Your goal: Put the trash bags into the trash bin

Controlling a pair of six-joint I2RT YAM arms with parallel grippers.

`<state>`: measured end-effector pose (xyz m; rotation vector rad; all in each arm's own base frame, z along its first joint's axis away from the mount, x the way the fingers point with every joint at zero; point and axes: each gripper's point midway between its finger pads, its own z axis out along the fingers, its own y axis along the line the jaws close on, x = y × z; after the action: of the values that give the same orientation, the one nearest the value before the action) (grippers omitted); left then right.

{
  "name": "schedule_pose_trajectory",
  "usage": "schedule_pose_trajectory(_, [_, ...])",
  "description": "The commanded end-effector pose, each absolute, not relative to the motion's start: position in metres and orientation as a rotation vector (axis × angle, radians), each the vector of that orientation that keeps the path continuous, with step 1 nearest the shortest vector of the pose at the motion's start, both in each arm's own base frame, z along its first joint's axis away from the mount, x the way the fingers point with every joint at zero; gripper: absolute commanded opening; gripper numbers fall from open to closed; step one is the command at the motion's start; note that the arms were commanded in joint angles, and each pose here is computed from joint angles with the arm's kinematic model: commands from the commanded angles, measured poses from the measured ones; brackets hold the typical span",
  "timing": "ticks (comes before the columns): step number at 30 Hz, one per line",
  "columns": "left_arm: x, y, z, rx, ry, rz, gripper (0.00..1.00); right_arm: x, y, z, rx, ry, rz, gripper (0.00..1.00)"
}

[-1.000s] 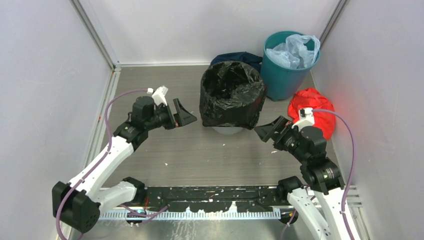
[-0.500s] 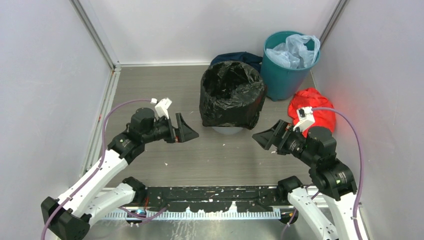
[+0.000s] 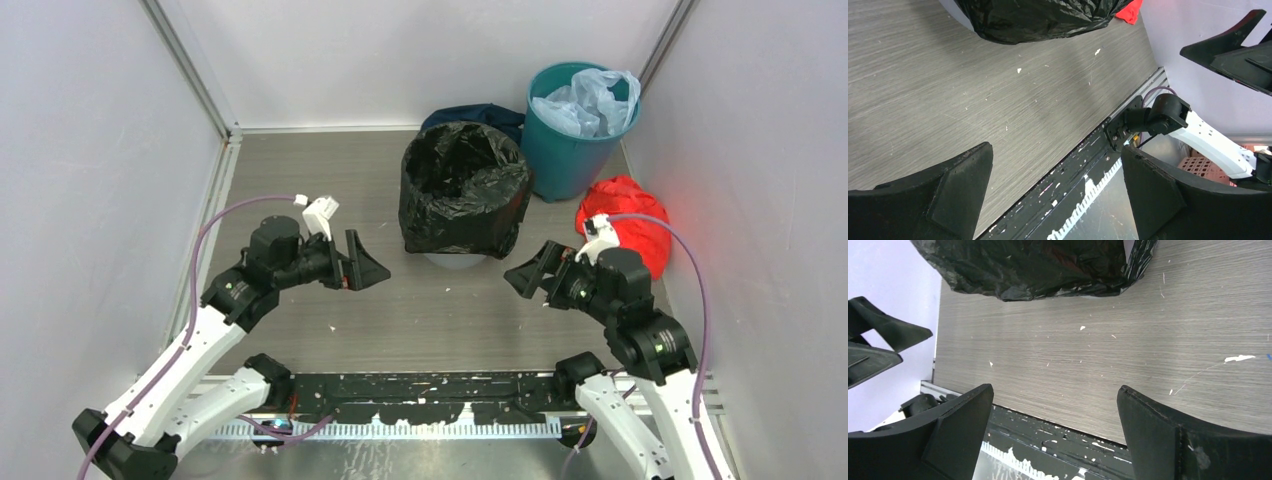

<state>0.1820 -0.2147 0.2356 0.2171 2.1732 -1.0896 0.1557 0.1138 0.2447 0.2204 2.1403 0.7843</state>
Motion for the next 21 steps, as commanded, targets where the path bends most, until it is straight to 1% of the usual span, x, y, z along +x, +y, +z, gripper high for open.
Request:
schedule_pose_trajectory(1, [0.193, -0.22, 0.253, 0.265, 2.118, -1.074, 1.0, 0.183, 0.116, 0.274, 0.155, 2.052, 0.743, 1.0])
schedule_pose_trajectory(2, [0.195, -0.221, 0.252, 0.264, 2.121, -1.074, 1.0, 0.187, 0.116, 0.278, 0.15, 2.046, 0.73, 1.0])
schedule_pose_trajectory(4, [0.198, -0.223, 0.254, 0.264, 2.12, -1.073, 1.0, 0.197, 0.114, 0.292, 0.132, 2.023, 0.693, 0.96])
schedule_pose_trajectory(5, [0.2, -0.223, 0.255, 0.262, 2.117, -1.071, 1.0, 0.203, 0.112, 0.3, 0.124, 2.008, 0.673, 0.94])
schedule_pose_trajectory(6, [0.201, -0.223, 0.257, 0.26, 2.113, -1.069, 1.0, 0.208, 0.111, 0.312, 0.114, 1.986, 0.655, 0.87])
schedule_pose_trajectory(8, [0.203, -0.224, 0.264, 0.261, 2.098, -1.067, 1.0, 0.221, 0.109, 0.339, 0.105, 1.938, 0.622, 0.67])
schedule_pose_trajectory(9, [0.204, -0.225, 0.268, 0.262, 2.09, -1.068, 1.0, 0.228, 0.108, 0.355, 0.107, 1.905, 0.609, 0.52])
schedule_pose_trajectory(10, [0.206, -0.225, 0.271, 0.263, 2.083, -1.065, 1.0, 0.237, 0.108, 0.37, 0.104, 1.873, 0.599, 0.35])
schedule_pose_trajectory(11, [0.208, -0.225, 0.274, 0.264, 2.079, -1.059, 1.0, 0.246, 0.109, 0.386, 0.104, 1.844, 0.595, 0.23])
schedule_pose_trajectory(12, [0.21, -0.226, 0.276, 0.265, 2.08, -1.051, 1.0, 0.255, 0.111, 0.399, 0.103, 1.816, 0.588, 0.15])
schedule_pose_trajectory(13, [0.212, -0.226, 0.277, 0.267, 2.082, -1.043, 1.0, 0.265, 0.114, 0.412, 0.097, 1.796, 0.588, 0.1])
schedule_pose_trajectory(15, [0.217, -0.227, 0.279, 0.27, 2.084, -1.03, 1.0, 0.288, 0.123, 0.427, 0.08, 1.787, 0.595, 0.02])
schedule_pose_trajectory(18, [0.224, -0.23, 0.279, 0.277, 2.093, -1.019, 0.99, 0.323, 0.146, 0.442, 0.033, 1.81, 0.644, 0.01])
schedule_pose_trajectory(19, [0.226, -0.231, 0.279, 0.28, 2.096, -1.015, 0.98, 0.333, 0.156, 0.443, 0.008, 1.826, 0.674, 0.01])
schedule_pose_trajectory(20, [0.227, -0.232, 0.28, 0.282, 2.097, -1.01, 0.98, 0.351, 0.167, 0.431, -0.006, 1.873, 0.69, 0.01])
schedule_pose_trajectory(21, [0.228, -0.232, 0.282, 0.282, 2.096, -1.008, 0.98, 0.357, 0.173, 0.433, -0.021, 1.883, 0.709, 0.01])
